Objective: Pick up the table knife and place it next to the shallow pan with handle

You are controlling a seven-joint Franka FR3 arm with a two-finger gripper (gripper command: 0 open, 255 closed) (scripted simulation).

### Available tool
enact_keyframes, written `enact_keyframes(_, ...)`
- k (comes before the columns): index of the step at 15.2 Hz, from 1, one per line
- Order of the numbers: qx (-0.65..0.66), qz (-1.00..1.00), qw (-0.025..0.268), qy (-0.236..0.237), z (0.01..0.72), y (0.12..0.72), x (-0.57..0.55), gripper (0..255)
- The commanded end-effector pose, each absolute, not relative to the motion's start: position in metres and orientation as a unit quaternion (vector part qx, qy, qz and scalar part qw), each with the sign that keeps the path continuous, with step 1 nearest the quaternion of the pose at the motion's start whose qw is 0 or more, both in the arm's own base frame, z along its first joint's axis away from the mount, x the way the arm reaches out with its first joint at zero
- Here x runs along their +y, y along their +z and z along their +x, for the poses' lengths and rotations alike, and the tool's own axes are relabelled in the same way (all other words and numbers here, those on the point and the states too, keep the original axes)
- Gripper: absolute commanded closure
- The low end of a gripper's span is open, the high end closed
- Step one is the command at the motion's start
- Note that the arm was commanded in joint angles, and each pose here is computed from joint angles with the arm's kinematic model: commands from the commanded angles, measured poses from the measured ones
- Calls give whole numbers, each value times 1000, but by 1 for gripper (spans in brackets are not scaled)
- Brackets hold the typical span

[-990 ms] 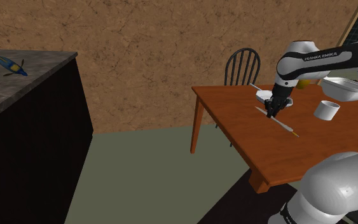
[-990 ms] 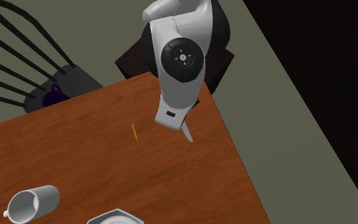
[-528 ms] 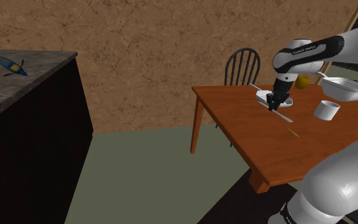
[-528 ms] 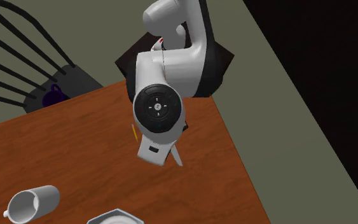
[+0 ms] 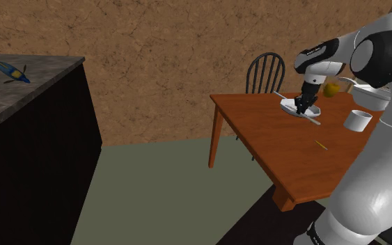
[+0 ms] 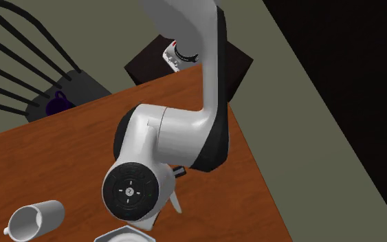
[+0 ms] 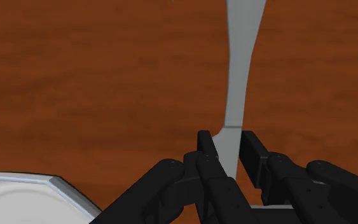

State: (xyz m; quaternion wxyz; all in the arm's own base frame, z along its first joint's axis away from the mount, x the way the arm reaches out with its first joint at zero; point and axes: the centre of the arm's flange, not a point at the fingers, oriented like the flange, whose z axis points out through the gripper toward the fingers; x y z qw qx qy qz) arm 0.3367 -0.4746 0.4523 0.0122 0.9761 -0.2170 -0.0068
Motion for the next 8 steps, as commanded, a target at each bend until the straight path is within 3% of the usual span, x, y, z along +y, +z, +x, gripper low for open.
enact_keyframes(1,-215,976,12,-6,345,454,-500,255)
enact_keyframes(8,-215,976,12,-6,371,455,-589,255)
